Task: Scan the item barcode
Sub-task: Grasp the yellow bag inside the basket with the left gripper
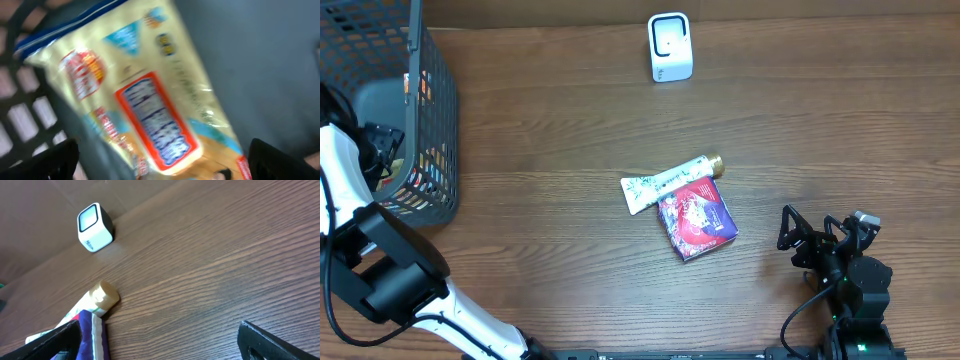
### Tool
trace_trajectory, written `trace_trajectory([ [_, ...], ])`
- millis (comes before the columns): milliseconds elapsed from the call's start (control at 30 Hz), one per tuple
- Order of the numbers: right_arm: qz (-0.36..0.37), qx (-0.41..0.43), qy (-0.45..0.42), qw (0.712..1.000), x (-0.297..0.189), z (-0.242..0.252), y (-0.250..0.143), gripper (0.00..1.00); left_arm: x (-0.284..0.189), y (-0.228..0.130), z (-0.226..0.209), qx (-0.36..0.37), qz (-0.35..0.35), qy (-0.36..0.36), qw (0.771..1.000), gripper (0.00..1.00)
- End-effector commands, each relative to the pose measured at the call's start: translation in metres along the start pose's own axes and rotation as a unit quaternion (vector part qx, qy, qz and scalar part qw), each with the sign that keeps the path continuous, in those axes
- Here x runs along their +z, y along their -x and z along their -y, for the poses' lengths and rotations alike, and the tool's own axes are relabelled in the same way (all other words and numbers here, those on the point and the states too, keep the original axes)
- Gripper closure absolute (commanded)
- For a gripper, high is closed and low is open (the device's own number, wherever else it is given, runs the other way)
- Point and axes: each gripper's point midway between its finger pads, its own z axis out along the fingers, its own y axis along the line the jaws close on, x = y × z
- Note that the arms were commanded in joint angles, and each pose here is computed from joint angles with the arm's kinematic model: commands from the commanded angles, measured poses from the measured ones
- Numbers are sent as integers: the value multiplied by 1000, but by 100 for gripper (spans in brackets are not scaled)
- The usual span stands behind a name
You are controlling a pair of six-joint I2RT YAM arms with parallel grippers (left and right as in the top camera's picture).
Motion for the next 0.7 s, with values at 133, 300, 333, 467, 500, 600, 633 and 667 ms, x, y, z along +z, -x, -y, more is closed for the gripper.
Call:
trace_trajectory([
  [133,-5,2,1,1000,1,1,-4,0,30,-3,-14,-103,-5,55,993,0],
  [300,-5,2,1,1000,1,1,-4,0,64,-20,-17,-98,-44,75,991,0],
  [333,-5,2,1,1000,1,1,-4,0,70,-23,-17,-98,-53,76,991,0],
  [467,-5,2,1,1000,1,1,-4,0,86,-37,-14,-97,-85,74,989,21],
  [500,-5,2,1,1000,1,1,-4,0,87,-38,-14,-97,-89,73,989,47],
  [600,-5,2,1,1000,1,1,-4,0,86,-39,-12,-97,-93,68,989,96],
  [633,-5,2,1,1000,1,1,-4,0,84,-39,-11,-96,-94,68,989,96],
  [667,-5,2,1,1000,1,1,-4,0,82,-38,-11,-96,-94,67,989,96],
])
